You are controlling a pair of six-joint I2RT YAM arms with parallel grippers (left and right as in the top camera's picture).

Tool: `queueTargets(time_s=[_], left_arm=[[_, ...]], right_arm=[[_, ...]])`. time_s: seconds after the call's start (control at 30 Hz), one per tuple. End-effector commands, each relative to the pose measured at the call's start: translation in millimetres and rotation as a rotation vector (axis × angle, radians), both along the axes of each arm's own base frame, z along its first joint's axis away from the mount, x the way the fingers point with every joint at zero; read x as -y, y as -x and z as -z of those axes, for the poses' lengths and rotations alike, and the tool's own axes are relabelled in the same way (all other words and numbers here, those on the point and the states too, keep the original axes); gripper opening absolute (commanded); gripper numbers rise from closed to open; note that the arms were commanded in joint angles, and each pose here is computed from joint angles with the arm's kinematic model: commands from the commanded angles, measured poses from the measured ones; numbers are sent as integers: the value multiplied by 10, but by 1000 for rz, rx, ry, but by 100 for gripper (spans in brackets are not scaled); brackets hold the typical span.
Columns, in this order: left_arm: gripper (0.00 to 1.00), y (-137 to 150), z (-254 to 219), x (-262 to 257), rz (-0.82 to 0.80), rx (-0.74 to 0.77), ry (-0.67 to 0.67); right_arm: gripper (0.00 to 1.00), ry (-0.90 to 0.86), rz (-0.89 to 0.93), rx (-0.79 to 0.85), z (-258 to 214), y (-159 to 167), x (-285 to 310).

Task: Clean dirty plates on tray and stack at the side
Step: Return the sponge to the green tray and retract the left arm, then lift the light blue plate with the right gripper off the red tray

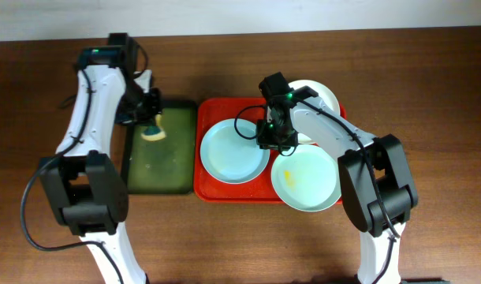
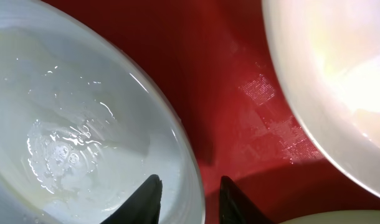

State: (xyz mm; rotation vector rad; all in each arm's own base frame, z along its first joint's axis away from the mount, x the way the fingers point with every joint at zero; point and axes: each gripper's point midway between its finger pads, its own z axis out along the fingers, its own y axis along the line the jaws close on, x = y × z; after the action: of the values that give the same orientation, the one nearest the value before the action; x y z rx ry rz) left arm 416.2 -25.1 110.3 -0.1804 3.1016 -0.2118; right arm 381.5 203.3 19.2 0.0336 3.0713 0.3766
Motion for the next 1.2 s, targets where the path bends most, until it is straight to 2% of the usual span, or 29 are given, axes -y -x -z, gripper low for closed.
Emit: queueTargets(time_s=[0.0, 0.03, 0.1, 0.17, 0.2, 0.23, 0.27, 0.37, 0.4, 0.43, 0.47, 0.53, 0.57, 0.73, 0.83, 0.9, 1.0, 1.17], left_arm=[[1, 204, 238, -254, -51, -74, -78], [1, 293, 503, -254, -50, -100, -80], [1, 446, 858, -418, -96, -130, -178], [1, 587, 1053, -410, -94, -159, -176], [8, 611, 1078, -372, -96, -165, -155], [44, 570, 1027, -276, -99, -154, -99], [62, 525, 938, -253, -111, -148, -83], [63, 96, -67, -258, -140, 84, -70], [63, -7, -507, -268, -150, 202, -64], [65, -38, -1192, -288, -163, 390, -57], [98, 22, -1466, -334, -173, 466, -74], [99, 202, -1854, -438, -197, 566, -131], [100, 263, -1949, -436, -199, 588, -129], [99, 287, -1985, -435, -200, 597, -129], [100, 287, -1985, -435, -199, 597, -129], [99, 287, -1985, -435, -199, 597, -129], [99, 287, -1985, -435, -199, 597, -129], [99, 287, -1985, -435, -200, 597, -129]], right_arm=[[33, 9, -6, -28, 98, 68, -21], [32, 9, -7, -27, 98, 68, -21], [32, 9, -6, -28, 98, 70, -21], [32, 9, -6, -28, 98, 68, -21], [32, 9, -6, -28, 98, 68, -21], [32, 9, -6, -28, 98, 68, -21], [33, 9, -6, -28, 98, 69, -21], [36, 9, -6, -28, 98, 69, -21], [36, 9, -7, -29, 101, 73, -21], [35, 11, -7, -32, 102, 81, -17], [34, 11, -7, -33, 102, 82, -16], [34, 11, -7, -33, 102, 83, -16], [28, 14, -7, -39, 104, 98, -9], [25, 60, -1, -33, 135, 99, 74], [8, 64, -2, -43, 250, 165, 102], [4, 56, 1, -28, 217, 119, 91], [4, 14, 22, -24, -141, -44, 108], [4, -2, -42, -9, -805, -150, 151]])
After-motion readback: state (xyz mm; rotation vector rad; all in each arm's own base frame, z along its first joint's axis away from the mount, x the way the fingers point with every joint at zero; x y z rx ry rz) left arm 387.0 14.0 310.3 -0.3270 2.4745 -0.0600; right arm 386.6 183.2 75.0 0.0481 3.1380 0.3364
